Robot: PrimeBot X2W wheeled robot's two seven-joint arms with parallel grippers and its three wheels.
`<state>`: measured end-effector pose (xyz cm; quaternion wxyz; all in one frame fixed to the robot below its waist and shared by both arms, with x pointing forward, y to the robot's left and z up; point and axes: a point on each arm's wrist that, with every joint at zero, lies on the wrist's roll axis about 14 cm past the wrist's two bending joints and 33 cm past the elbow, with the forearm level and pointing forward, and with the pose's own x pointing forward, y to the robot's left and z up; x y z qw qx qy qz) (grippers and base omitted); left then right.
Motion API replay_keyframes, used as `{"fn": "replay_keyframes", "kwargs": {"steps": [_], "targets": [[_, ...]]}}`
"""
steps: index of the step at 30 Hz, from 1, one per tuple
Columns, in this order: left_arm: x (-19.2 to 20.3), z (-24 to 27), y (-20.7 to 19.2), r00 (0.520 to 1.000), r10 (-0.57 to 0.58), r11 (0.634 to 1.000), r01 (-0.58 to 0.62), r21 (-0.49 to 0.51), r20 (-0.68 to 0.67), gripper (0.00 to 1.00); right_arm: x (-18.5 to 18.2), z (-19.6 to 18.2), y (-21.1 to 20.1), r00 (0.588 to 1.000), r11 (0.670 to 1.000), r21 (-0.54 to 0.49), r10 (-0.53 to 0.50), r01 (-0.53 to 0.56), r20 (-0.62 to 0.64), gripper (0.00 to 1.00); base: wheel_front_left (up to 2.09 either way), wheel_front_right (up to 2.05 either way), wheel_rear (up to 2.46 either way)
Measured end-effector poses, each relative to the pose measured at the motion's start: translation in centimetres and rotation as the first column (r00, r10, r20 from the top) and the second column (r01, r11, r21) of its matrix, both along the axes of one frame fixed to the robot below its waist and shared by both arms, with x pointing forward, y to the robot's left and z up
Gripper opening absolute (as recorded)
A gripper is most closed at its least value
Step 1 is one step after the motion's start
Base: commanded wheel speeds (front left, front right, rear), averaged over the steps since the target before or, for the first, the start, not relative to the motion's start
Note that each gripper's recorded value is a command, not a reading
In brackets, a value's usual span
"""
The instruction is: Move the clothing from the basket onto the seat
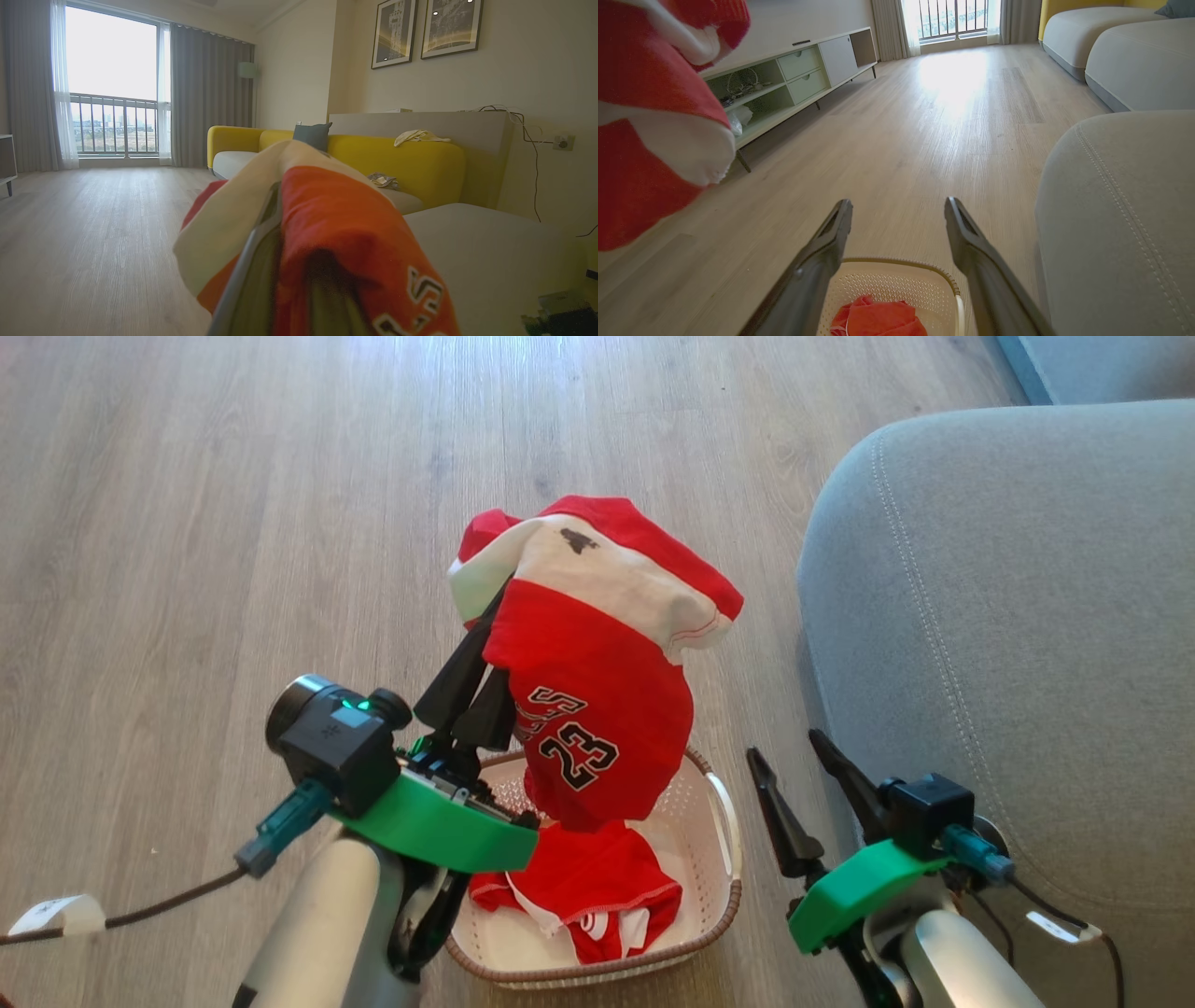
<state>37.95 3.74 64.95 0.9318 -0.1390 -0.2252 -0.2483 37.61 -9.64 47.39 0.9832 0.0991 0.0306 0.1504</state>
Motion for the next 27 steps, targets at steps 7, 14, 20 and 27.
{"fn": "replay_keyframes", "kwargs": {"steps": [7,14,20,27], "targets": [[0.6,-1.1,0.4,0.999,0.018,1.000,-0.018,0.017,-0.031,0.00,-0.9,1.7,2.5,0.990,0.992,-0.001,0.129,-0.129,0.055,1.00,0.00,0.00,0.00],[1.3,-2.2,1.3,0.997,0.052,0.998,-0.050,0.030,-0.061,0.00,-3.2,4.2,5.7,0.942,0.947,0.022,0.314,-0.319,0.120,1.00,0.00,0.00,0.00],[1.4,-2.4,1.5,0.997,0.056,0.998,-0.054,0.044,-0.061,0.00,-5.0,5.8,7.0,0.886,0.900,-0.032,0.433,-0.435,0.166,1.00,0.00,0.00,0.00],[1.1,-3.3,0.8,0.996,0.034,0.998,-0.028,0.061,-0.084,0.00,-4.9,7.6,7.2,0.868,0.893,-0.045,0.445,-0.447,0.220,1.00,0.00,0.00,0.00]]}}
